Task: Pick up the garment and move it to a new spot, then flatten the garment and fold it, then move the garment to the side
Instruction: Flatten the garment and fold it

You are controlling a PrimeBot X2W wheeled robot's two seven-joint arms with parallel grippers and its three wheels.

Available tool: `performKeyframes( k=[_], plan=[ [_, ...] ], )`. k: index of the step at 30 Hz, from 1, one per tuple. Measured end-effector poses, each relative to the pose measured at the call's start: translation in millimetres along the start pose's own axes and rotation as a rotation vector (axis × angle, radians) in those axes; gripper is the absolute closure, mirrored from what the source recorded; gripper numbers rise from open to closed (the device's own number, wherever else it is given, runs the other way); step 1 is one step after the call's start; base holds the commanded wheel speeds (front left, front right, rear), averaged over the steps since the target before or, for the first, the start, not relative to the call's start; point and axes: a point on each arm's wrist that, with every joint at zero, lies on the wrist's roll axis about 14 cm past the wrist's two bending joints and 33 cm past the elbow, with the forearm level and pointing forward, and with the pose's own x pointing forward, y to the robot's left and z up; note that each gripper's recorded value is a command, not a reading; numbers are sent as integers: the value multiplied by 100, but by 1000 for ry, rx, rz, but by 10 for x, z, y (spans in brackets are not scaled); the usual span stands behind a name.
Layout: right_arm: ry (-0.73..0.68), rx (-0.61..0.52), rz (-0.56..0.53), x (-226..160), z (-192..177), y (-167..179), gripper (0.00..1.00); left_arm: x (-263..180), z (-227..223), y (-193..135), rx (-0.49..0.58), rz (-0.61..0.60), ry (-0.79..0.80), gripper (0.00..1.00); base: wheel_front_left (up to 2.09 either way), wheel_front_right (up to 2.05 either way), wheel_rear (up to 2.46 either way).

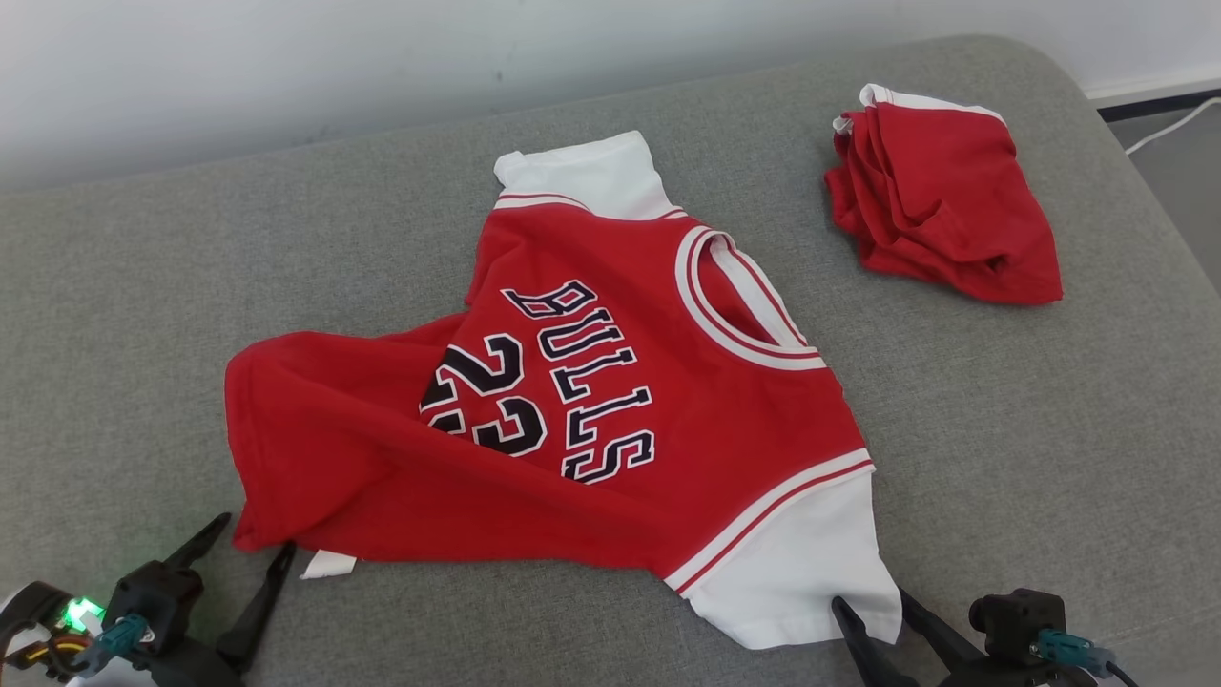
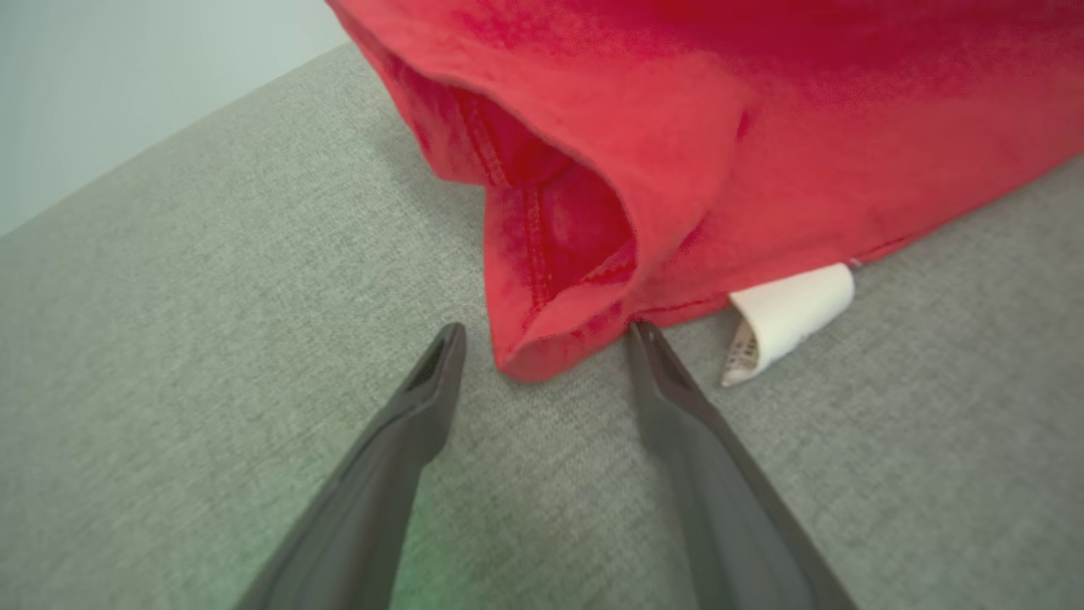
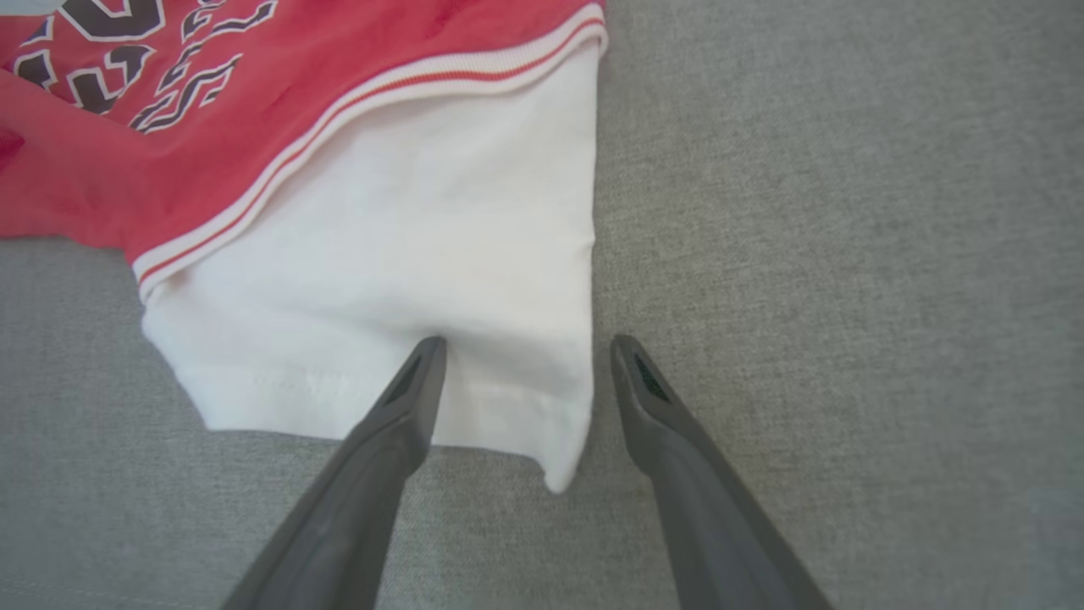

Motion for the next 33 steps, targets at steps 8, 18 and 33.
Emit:
performKeyframes(
  k=[8,18,33],
  plan=[
    [18,8,4,56,-45,-7,24,108,-48,-2,6,9,10,0,0,0,0],
    [-23,3,39,99,40,91,100,65,8,-36,-95,41,-6,100,0,0,0],
    [-210,36,141,-147,599,363,100,-554,388,-296,-191,55,-139,100,0,0,0]
  ],
)
